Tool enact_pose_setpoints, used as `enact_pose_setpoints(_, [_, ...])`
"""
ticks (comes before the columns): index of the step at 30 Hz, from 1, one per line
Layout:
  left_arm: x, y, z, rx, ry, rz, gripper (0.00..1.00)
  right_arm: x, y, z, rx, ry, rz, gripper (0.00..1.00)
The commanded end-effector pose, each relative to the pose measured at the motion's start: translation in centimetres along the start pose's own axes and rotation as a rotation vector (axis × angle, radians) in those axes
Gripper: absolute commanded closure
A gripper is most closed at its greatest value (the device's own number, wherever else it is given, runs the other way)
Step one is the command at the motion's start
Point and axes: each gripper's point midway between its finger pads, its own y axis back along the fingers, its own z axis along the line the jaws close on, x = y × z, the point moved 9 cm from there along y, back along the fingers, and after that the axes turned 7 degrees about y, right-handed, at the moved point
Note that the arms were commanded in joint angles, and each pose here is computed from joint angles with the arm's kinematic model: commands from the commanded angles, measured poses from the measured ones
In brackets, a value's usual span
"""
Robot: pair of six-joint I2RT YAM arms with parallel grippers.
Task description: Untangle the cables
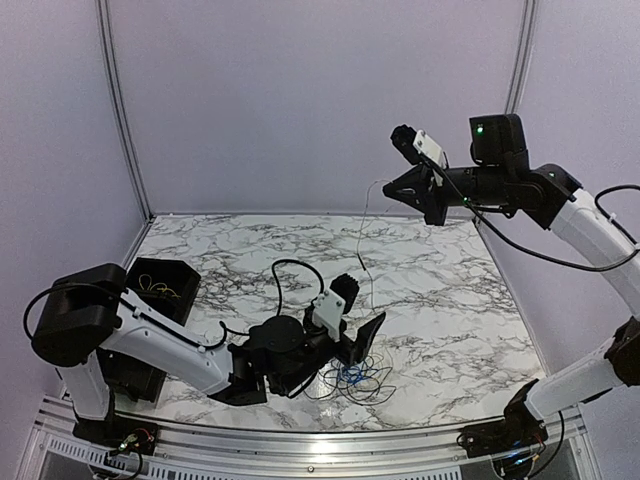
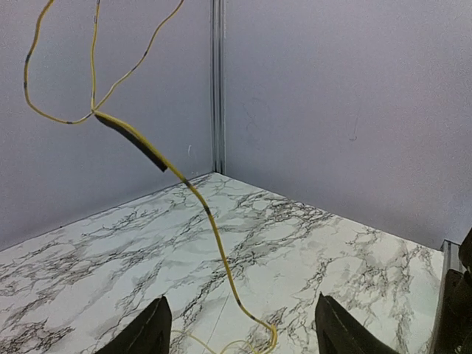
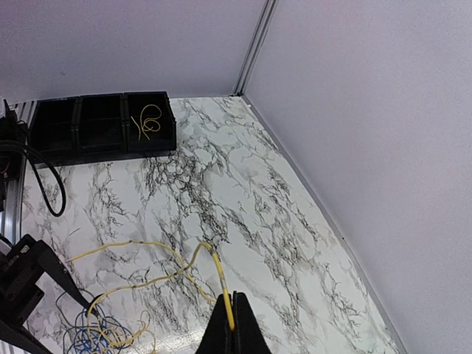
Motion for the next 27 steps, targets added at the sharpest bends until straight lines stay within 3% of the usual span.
enact_pose_setpoints(1, [-0.3,-2.4,0.4,-0.109,-0.004,-0.049,0.31,-0.8,1.4,0.0,0.017,0.01,-0.042,1.0])
enact_pose_setpoints(3, [0.1,-3.5,0.9,-0.13,0.03,-0.048,0.35,-1.0,1.5,0.1,0.011,0.008,-0.05,1.0])
enact_pose_setpoints(7, [2.5,-5.6,0.9,0.045,0.107,0.012,0.49,-2.0,2.3,-0.1,0.017,0.009,-0.073,1.0])
enact_pose_setpoints(11, [6.3,-6.5,0.0,0.187,0.124,0.105,0.75,-4.4,4.3,-1.3,0.106,0.037,-0.124,1.0])
enact_pose_setpoints(12, [7.2,-6.5,-0.1,0.197,0.134,0.127,0.77,-5.1,5.0,-1.7,0.133,0.042,-0.14,1.0])
enact_pose_setpoints(19, [12.4,-5.8,0.1,0.219,0.206,0.257,0.77,-10.9,10.3,-4.0,0.317,0.107,-0.261,1.0])
enact_pose_setpoints(27, [13.2,-5.1,0.5,0.21,0.223,0.28,0.79,-8.6,8.6,-4.0,0.316,0.074,-0.195,1.0])
